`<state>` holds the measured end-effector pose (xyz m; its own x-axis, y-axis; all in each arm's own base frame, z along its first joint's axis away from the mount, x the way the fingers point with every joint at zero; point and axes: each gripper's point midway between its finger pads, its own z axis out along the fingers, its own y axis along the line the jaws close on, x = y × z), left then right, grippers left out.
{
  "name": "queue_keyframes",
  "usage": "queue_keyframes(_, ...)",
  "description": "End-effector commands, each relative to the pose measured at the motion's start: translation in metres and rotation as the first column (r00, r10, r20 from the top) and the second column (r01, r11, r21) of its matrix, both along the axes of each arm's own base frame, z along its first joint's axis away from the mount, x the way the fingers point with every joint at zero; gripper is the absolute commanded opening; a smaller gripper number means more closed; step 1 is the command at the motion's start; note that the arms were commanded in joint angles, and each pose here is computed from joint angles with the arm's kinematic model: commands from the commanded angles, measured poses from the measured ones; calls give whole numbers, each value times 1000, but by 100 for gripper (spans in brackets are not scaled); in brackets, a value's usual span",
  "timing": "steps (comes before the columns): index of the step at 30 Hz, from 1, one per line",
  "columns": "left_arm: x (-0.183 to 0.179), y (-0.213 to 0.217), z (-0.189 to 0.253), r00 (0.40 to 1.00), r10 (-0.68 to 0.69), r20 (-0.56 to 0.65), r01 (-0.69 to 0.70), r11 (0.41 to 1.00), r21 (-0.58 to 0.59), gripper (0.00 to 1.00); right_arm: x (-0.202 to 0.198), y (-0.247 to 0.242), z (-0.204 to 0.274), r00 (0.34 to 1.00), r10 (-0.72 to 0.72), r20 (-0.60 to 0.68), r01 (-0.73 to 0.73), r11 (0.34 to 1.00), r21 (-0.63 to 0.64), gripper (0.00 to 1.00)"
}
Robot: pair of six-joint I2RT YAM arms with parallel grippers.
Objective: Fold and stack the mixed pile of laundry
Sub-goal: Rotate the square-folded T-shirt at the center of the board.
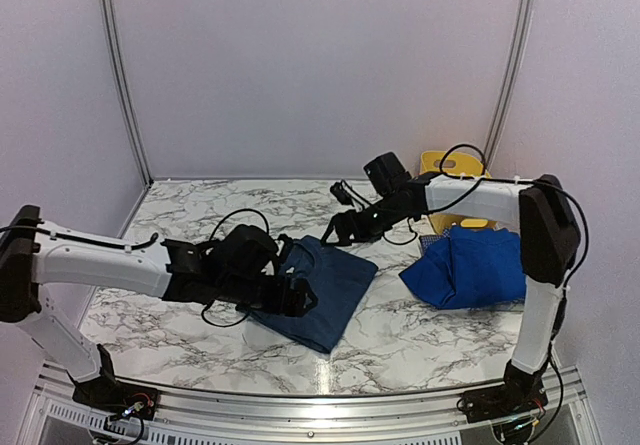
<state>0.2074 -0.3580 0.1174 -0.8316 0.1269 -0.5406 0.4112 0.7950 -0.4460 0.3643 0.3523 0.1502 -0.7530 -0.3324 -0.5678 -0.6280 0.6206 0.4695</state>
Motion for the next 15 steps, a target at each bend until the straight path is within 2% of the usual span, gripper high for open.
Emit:
queue_keyframes(1, 7, -29, -21, 998, 28, -62, -29, 999, -15, 94, -30, 10, -54, 987, 107, -118, -108, 994, 1, 83)
queue_keyframes(5, 15, -15, -65, 989, 84, -117, -75, 994, 79, 94, -58, -10, -97, 972, 104, -213, -117, 992, -50, 81)
queue_keyframes(8, 25, 11, -86, 977, 149, -153, -128, 982, 139, 94, -92, -27, -110, 956, 98, -277, -116, 992, -49, 80)
queue_keyframes(12, 45, 52, -92, 967, 223, -122, -193, 957, 218, 94, -152, -33, -112, 925, 142, -352, -156, 988, -12, 80)
queue_keyframes(15, 56, 72, -81, 965, 243, -93, -216, 947, 238, 94, -210, -16, -93, 886, 273, -375, -273, 960, 54, 80)
